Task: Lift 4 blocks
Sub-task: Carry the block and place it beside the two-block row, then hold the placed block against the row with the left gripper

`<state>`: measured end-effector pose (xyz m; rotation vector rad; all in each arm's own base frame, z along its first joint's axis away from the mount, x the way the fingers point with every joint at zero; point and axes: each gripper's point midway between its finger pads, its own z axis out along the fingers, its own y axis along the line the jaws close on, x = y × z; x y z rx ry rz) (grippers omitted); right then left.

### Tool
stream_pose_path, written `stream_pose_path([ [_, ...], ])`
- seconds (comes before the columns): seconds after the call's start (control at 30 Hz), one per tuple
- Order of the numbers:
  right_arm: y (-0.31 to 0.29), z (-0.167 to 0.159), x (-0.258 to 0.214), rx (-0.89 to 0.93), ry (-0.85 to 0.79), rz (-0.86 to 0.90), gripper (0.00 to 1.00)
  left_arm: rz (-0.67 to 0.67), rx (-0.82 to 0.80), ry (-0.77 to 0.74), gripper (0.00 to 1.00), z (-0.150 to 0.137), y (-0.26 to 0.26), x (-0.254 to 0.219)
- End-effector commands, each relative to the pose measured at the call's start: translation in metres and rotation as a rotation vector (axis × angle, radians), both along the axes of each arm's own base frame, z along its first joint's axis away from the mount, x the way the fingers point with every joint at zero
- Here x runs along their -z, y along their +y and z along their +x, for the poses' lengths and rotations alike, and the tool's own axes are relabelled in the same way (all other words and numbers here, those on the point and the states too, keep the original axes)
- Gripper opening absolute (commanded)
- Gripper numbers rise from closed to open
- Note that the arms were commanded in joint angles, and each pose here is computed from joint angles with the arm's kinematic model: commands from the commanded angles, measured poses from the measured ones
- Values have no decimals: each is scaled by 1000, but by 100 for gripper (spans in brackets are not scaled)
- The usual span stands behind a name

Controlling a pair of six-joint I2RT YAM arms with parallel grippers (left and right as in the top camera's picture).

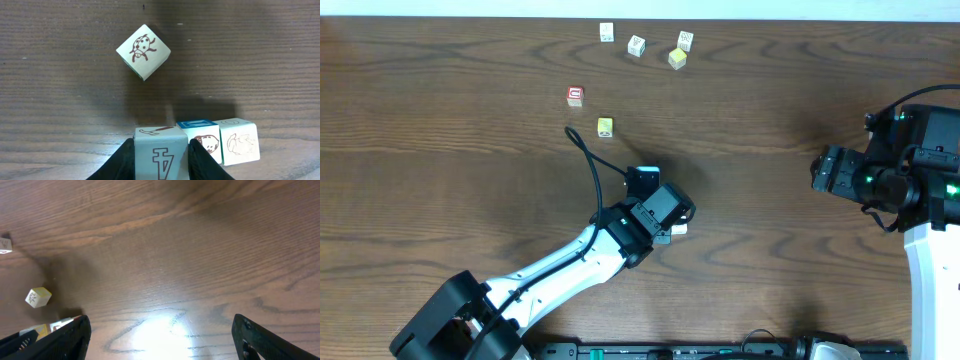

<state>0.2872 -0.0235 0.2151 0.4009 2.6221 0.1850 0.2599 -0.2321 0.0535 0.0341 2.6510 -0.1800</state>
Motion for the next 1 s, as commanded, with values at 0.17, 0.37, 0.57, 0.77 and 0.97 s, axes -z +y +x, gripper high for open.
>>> stream_pose_path([
  [0.17,0,0,1,-9,-1,5,87,21,-20,-2,8,0,6,5],
  [0.37,0,0,1,-9,-1,5,87,23,-33,7,8,-1,7,9],
  [0.57,0,0,1,-9,-1,5,87,17,-40,-5,8,2,5,9],
  [0.77,0,0,1,-9,-1,5,87,6,-47,-10,7,4,3,9],
  [0.97,0,0,1,-9,-1,5,87,15,-47,-2,8,3,4,12],
])
